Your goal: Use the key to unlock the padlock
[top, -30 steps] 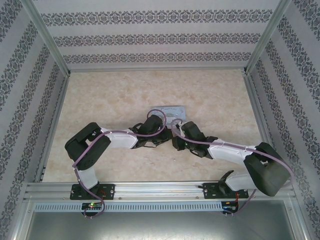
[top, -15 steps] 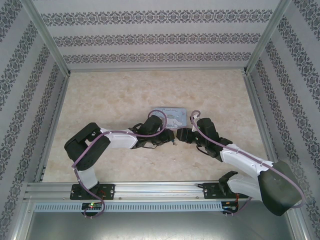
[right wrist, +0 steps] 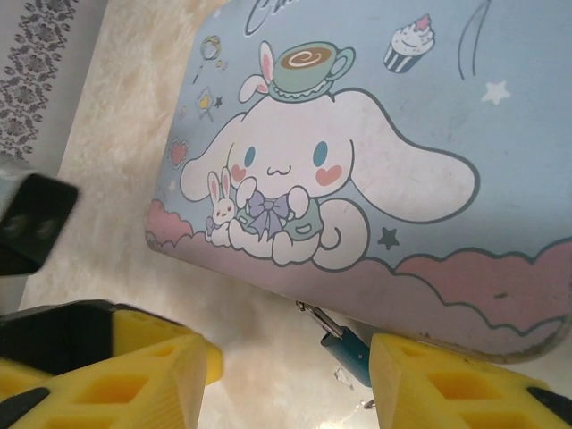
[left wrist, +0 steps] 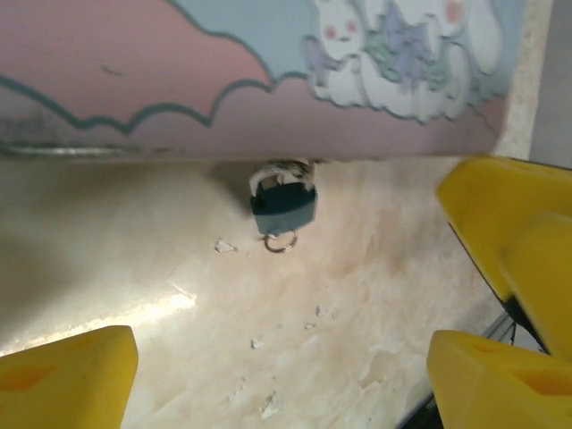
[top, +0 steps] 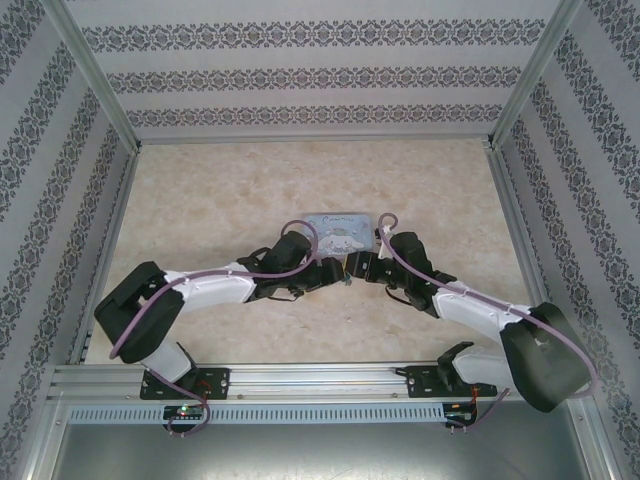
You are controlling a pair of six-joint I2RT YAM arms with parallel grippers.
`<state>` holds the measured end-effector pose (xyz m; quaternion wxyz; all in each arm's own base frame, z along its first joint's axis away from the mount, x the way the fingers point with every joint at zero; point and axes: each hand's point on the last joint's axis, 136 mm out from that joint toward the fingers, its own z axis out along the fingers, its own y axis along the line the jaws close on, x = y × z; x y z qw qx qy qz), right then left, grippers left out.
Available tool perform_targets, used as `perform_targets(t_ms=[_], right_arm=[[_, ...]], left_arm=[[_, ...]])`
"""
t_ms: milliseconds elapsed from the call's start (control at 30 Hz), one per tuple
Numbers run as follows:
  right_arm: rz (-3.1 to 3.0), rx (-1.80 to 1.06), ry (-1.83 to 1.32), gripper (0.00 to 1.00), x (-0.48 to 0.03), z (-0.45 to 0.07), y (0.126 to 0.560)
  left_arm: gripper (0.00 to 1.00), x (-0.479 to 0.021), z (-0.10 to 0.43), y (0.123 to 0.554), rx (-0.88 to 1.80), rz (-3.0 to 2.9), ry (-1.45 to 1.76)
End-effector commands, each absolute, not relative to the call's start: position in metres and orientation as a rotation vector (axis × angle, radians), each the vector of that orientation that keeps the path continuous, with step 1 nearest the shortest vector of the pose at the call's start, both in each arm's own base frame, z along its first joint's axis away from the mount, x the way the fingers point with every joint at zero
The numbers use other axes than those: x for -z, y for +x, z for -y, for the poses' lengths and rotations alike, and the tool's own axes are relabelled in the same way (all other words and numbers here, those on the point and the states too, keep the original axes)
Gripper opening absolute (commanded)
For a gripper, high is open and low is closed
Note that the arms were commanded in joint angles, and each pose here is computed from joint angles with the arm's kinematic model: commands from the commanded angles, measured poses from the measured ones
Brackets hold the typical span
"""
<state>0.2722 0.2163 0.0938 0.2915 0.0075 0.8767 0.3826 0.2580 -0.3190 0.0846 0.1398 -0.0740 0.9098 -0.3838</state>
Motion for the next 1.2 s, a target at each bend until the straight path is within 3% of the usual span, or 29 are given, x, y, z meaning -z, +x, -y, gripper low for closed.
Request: perform_targets(t_ms=[0,200,467,1033,1167], right_arm=[[-2.328,-1.024,0.006,0.52,-0.1,-0.224,0.285],[-2.325,-1.049,-0.009,0.51,-0.104,-0.233,0.308],[-2.336,-1.05,-0.01,0.47,-0.081,-0.221,0.284],[-2.363,-1.111,-0.123,0.44,-0.046,-0.237,0.284],[-2.377,-1.113,-0.114,0.36,-0.039,-0.237,0.284]], left_arm=[[0.88,-0.113,0.308,0.268,1.118,-2.541,-0.192],[0.93,-0.122,0.275,0.286,1.04,-2.493,-0.311],[0.95,-0.126,0.246,0.304,0.941,-2.486,-0.365],[0.96,-0.128,0.248,0.319,0.944,-2.502,-0.351],[0.96,-0.126,0.248,0.321,0.946,-2.505,-0.352]])
